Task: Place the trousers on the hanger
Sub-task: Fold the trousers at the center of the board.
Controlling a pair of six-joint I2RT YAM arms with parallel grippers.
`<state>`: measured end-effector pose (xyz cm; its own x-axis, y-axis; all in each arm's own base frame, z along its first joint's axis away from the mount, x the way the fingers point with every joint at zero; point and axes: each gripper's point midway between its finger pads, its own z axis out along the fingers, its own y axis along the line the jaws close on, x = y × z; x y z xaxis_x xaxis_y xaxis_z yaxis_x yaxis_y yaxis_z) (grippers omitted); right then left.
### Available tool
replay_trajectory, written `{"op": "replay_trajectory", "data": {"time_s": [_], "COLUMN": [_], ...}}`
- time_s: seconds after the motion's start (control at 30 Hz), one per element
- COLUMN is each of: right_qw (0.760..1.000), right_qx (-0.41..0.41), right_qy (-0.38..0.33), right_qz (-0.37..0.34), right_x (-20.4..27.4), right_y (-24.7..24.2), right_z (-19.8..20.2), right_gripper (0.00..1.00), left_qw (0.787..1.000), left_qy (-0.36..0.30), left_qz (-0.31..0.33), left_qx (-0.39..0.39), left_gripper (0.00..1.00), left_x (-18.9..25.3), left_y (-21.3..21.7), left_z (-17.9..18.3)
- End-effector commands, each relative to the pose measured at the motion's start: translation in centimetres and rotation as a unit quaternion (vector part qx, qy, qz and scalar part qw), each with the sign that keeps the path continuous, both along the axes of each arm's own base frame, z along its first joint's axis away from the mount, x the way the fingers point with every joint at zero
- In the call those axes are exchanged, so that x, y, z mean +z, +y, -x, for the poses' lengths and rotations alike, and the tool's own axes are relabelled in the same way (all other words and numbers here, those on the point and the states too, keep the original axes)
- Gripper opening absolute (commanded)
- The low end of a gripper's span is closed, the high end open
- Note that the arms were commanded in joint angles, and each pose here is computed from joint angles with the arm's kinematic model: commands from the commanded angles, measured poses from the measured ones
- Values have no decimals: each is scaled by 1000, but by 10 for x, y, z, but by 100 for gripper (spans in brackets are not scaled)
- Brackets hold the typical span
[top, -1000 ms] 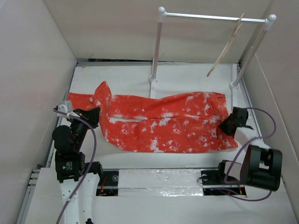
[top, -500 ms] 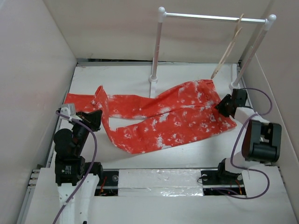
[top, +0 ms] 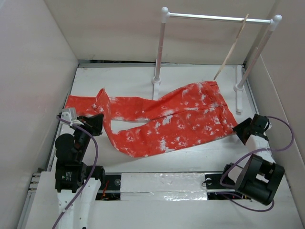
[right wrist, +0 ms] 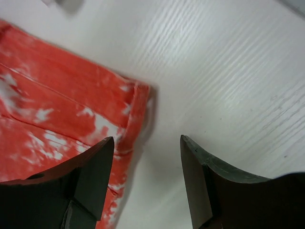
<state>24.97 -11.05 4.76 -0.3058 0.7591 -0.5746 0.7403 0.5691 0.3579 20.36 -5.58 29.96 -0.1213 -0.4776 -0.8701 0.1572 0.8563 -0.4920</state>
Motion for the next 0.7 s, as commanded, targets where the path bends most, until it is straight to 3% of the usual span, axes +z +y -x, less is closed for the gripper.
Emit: {"op": "replay_trajectory", "data": {"time_s": [0.0, 0.23, 0.3, 0.33, 0.4, 0.57, 0.67], "right_qw": [999, 996, 996, 996, 998, 997, 992], "right_qx": [31, 53, 50, 46, 25, -44, -88], "right_qy": [-5, -3, -5, -8, -11, -53, -38], "right_qz": [-27, -67, -71, -71, -63, 46, 85], "right_x": [-3, -19, -20, -19, -12, 56, 82], "right_y": [9, 18, 20, 20, 17, -14, -29], "right_z": [-9, -22, -25, -24, -19, 1, 25], "right_gripper": [61, 55, 36, 17, 4, 3, 3], "left_qw": [1000, 1000, 1000, 1000, 1000, 999, 998], "left_qy": [-26, -26, -26, -26, -25, -26, -31], "left_qz": [3, 3, 3, 3, 3, 9, 8], "left_qx": [8, 8, 11, 11, 11, 30, 61], "left_gripper": [0, 0, 0, 0, 0, 0, 0], "left_x": [14, 13, 14, 14, 13, 18, 27], "left_y": [2, 3, 3, 3, 4, 9, 20], "left_z": [2, 2, 2, 2, 1, -3, -6]}}
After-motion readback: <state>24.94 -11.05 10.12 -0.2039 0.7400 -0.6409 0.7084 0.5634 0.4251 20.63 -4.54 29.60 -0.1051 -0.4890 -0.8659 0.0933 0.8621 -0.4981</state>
